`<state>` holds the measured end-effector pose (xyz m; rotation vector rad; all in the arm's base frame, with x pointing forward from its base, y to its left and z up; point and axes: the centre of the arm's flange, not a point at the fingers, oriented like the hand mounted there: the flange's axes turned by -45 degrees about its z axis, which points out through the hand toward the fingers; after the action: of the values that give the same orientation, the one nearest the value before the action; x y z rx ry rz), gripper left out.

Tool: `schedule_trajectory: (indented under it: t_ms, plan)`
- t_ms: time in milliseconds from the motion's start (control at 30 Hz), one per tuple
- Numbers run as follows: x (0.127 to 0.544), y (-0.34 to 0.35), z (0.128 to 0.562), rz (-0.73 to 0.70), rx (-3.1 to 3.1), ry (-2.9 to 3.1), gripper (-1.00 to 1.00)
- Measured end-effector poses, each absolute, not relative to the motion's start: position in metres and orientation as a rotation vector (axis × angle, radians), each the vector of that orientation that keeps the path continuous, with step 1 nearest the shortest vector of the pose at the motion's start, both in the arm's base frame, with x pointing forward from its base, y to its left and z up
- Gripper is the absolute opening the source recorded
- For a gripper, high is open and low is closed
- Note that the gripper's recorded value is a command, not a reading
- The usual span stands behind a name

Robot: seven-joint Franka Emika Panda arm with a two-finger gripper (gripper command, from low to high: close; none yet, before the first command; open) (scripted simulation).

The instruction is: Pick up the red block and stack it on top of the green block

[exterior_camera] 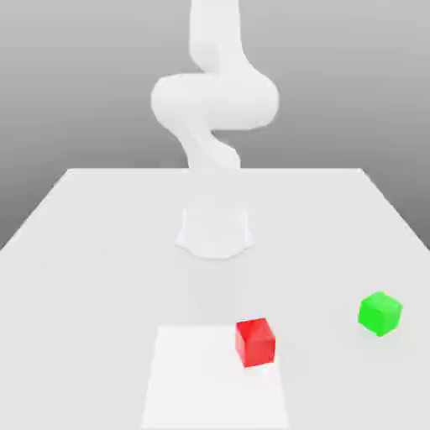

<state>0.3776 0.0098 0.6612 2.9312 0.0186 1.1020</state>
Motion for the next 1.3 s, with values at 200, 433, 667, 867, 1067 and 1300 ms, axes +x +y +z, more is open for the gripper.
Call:
schedule_trajectory:
  t_ms: [200,433,667,867,1067,1300]
  plan:
    - [0.431,0.032,0.512,0.756,3.009,0.133,0.0]
    - [0.424,0.051,0.337,0.347,3.078,0.272,0.0]
    - [0.371,0.064,0.202,0.014,3.117,0.388,0.0]
    - [0.367,0.064,0.146,0.001,3.118,0.392,-1.0]
    - [0.367,0.064,0.143,0.001,3.117,0.392,-1.0]
    - [0.368,0.064,0.197,0.001,3.117,0.391,-1.0]
